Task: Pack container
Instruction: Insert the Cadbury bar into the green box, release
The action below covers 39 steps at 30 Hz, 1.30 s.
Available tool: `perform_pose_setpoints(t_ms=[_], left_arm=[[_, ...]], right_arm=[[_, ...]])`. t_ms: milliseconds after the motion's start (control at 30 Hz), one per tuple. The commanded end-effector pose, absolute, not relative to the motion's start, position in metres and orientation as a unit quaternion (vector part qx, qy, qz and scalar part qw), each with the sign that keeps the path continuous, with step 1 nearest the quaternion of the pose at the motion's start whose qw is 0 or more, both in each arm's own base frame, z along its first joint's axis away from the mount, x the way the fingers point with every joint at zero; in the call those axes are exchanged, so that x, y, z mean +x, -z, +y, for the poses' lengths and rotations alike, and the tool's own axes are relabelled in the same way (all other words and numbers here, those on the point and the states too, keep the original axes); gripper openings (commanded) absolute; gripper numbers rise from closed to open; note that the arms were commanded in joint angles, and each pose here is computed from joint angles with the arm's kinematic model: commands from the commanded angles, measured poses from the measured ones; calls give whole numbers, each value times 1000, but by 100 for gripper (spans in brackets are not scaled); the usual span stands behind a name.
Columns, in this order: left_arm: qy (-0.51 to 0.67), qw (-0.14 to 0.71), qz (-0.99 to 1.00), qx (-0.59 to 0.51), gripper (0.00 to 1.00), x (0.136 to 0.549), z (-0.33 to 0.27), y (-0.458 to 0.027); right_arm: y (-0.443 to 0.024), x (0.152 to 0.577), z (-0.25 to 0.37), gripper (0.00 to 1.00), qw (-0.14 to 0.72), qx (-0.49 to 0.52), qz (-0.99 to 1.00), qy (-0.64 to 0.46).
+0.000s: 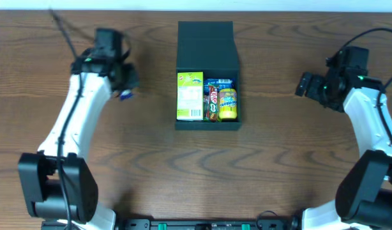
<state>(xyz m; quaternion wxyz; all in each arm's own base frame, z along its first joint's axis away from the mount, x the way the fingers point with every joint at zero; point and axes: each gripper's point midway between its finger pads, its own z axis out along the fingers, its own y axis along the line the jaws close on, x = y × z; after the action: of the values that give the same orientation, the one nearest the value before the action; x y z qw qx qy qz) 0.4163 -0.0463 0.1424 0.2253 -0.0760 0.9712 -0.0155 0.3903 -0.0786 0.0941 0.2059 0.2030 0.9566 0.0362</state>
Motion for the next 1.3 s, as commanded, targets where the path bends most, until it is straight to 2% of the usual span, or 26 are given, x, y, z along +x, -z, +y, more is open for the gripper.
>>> perform_pose_setpoints(t_ms=[0,167,333,467,733,767,800,833,967,1067,1167,1233,1267], left_arm=[[56,266,961,-56,18,428,-106,-173],[136,295,946,8,18,420,-215,-183],[158,244,956,49,15,401,-269,-140],[152,216,962,65,14,393,-287,-114],[133,177,973,58,16,378,-281,-98],[132,177,973,58,20,378,-281,-98],[133,178,973,58,32,378,-282,-98],[136,178,973,59,35,378,-283,-98],[162,188,967,63,54,383,-294,-110],[176,212,959,64,55,394,-301,-133],[190,269,941,83,54,413,-307,-183],[162,319,931,71,53,428,-292,-214],[128,354,926,45,49,440,-271,-232]], right_arm=[[-96,390,-94,99,209,226,951,-34],[-96,389,-98,99,210,231,949,-33],[-96,389,-98,99,210,231,950,-33],[-95,388,-98,99,207,227,951,-32],[-95,387,-98,99,204,226,952,-32],[-95,387,-98,99,204,226,952,-32],[-95,387,-98,99,204,226,952,-32],[-95,387,-98,99,204,226,952,-32],[-95,387,-98,99,204,226,952,-32],[-95,387,-97,99,204,226,952,-33],[-95,389,-89,99,206,220,952,-55],[-98,394,-78,99,211,210,951,-78],[-99,398,-69,99,216,200,951,-92]])
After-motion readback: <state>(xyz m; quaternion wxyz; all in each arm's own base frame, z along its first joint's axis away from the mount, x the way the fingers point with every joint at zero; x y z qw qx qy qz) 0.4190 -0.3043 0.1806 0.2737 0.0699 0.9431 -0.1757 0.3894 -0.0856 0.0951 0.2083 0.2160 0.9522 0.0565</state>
